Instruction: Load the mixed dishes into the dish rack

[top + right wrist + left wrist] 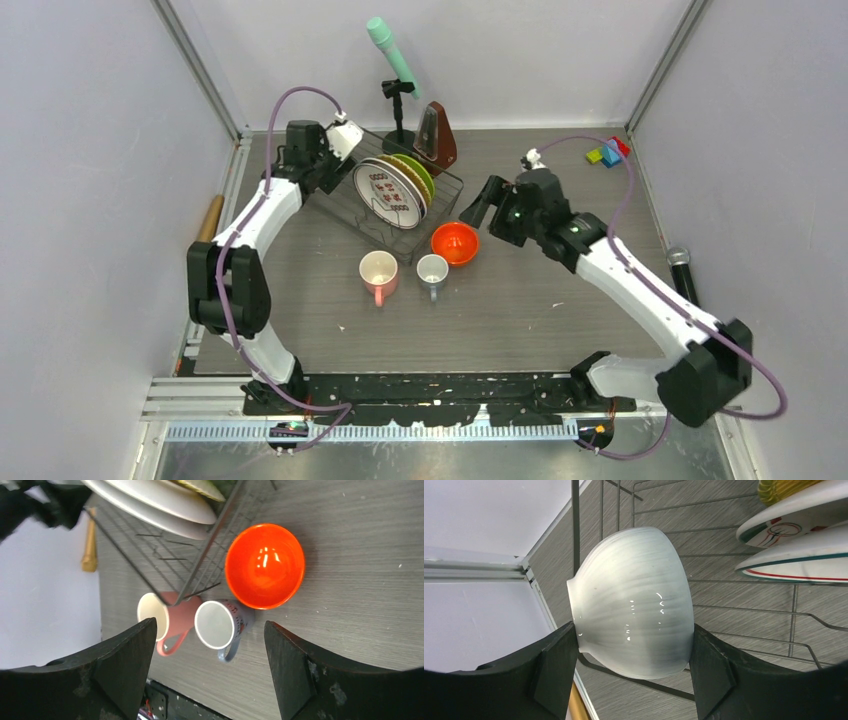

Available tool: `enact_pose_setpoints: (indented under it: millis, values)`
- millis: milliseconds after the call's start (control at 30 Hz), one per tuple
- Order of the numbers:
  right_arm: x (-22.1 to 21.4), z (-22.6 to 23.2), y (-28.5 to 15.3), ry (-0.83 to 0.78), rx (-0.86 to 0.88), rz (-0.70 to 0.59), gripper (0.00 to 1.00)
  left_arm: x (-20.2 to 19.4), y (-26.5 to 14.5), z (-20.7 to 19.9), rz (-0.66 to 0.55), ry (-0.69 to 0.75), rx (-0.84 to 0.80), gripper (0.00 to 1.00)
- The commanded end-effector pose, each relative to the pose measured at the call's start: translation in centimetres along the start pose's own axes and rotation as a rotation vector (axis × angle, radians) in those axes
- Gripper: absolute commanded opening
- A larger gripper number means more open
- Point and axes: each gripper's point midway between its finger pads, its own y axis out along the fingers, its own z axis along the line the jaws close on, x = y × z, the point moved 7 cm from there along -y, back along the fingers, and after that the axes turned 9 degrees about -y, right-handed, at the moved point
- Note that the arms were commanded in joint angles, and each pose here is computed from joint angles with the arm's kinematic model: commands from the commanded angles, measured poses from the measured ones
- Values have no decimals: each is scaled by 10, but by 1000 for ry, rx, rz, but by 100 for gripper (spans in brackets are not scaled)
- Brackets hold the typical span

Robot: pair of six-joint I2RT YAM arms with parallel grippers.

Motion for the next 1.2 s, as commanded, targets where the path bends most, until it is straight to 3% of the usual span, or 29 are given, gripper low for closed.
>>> enact_pose_setpoints:
  millis: [0,200,333,533,800,867,967,1167]
  values:
    - [7,21,43,132,-102,-81,86,52,-37,27,-243,-15,101,0]
    - [-4,48,91,213,-128,-73,82,56,-51,28,-257,-30,98,0]
    - [-8,51,110,234,-180,-96,72,56,-54,25,-269,-14,69,0]
    - [-18,51,129,239,-211,-63,59,58,-61,27,-281,-2,73,0]
    - [-36,45,141,237,-225,9,52,59,-67,29,-300,14,96,0]
    - [-37,44,139,220,-228,13,41,60,-67,29,-303,20,90,0]
    - [-36,42,134,201,-221,23,14,60,-69,28,-312,26,84,0]
    - [-34,32,118,173,-221,48,7,58,-69,23,-327,83,55,0]
